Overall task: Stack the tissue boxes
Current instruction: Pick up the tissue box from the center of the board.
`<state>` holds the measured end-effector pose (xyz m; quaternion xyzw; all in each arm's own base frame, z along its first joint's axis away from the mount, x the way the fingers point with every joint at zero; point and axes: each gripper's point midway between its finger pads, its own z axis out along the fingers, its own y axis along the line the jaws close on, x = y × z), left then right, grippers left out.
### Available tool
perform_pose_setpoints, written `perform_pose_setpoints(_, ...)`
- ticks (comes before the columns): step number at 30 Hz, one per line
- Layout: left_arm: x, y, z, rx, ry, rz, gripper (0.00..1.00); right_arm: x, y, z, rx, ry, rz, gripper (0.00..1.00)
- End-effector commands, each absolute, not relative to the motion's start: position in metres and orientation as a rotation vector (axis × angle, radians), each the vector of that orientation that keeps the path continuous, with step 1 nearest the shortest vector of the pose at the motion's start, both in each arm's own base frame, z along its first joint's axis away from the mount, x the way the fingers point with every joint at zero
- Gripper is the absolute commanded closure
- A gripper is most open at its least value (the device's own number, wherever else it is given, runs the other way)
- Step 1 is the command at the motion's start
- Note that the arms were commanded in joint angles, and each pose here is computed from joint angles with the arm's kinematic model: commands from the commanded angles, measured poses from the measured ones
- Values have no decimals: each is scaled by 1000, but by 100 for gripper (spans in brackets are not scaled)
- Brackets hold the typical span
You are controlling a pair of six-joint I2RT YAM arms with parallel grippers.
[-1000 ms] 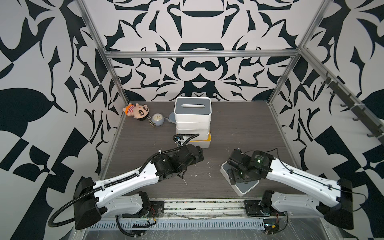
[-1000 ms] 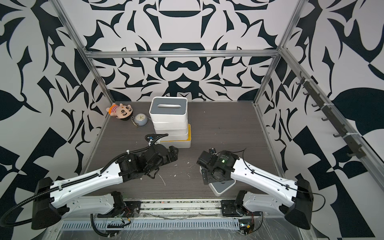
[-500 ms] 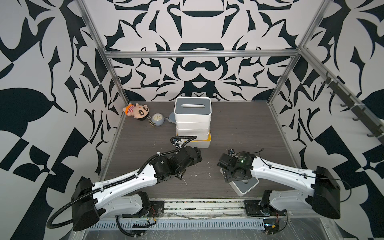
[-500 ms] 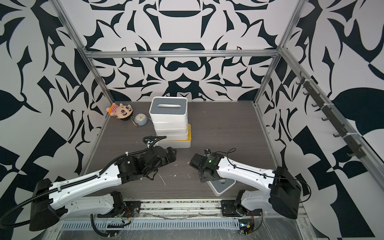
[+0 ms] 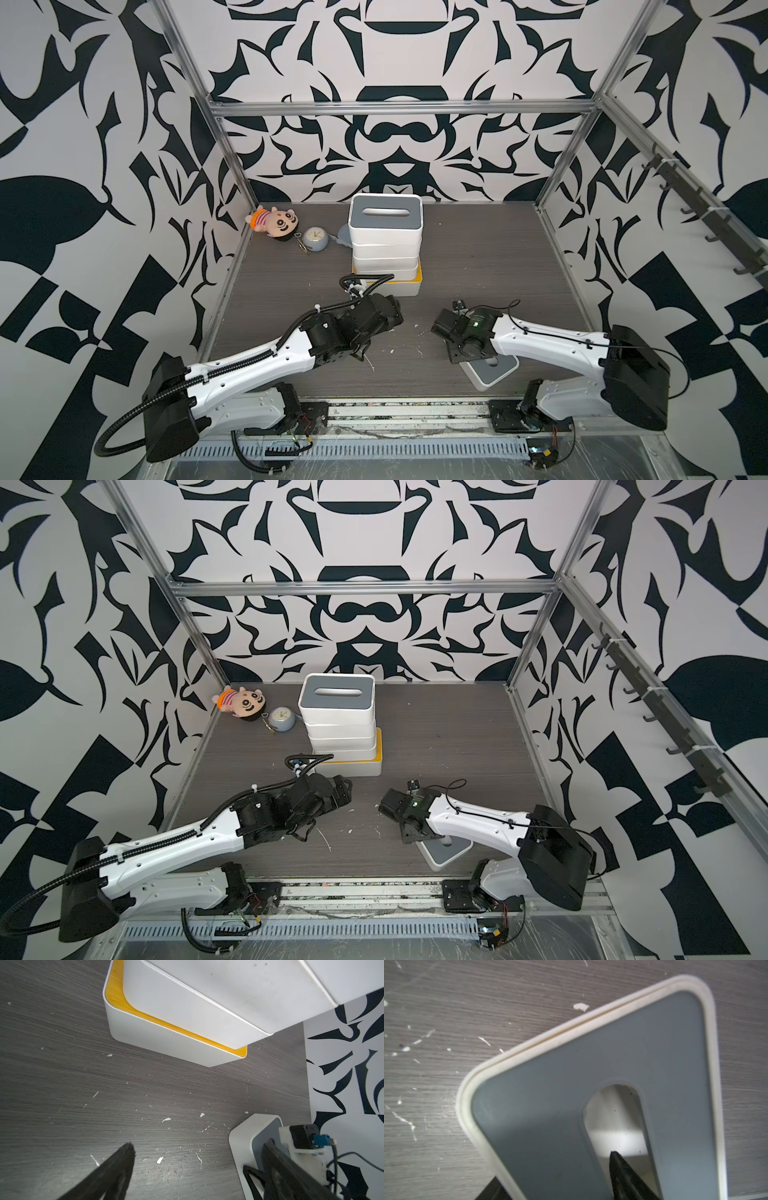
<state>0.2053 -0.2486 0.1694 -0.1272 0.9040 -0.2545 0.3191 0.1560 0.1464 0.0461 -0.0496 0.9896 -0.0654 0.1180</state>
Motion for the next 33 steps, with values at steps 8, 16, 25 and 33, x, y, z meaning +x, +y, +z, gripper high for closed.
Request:
perform_pose_setpoints(8,205,-239,156,-368,2393,-607,1,168,148,46,-183,2859,-196,46)
perform_pose_setpoints(16,205,-242,157,-374,2392,-620,1,173,149,50,-204,2824,-173,55)
perform_pose_setpoints(25,206,-243,159,-393,2388,-641,1,178,153,61,-216,2780,-123,64)
perform_pose_setpoints(33,202,-239,166,-421,2378,-688,1,184,161,84,-267,2702,-28,69)
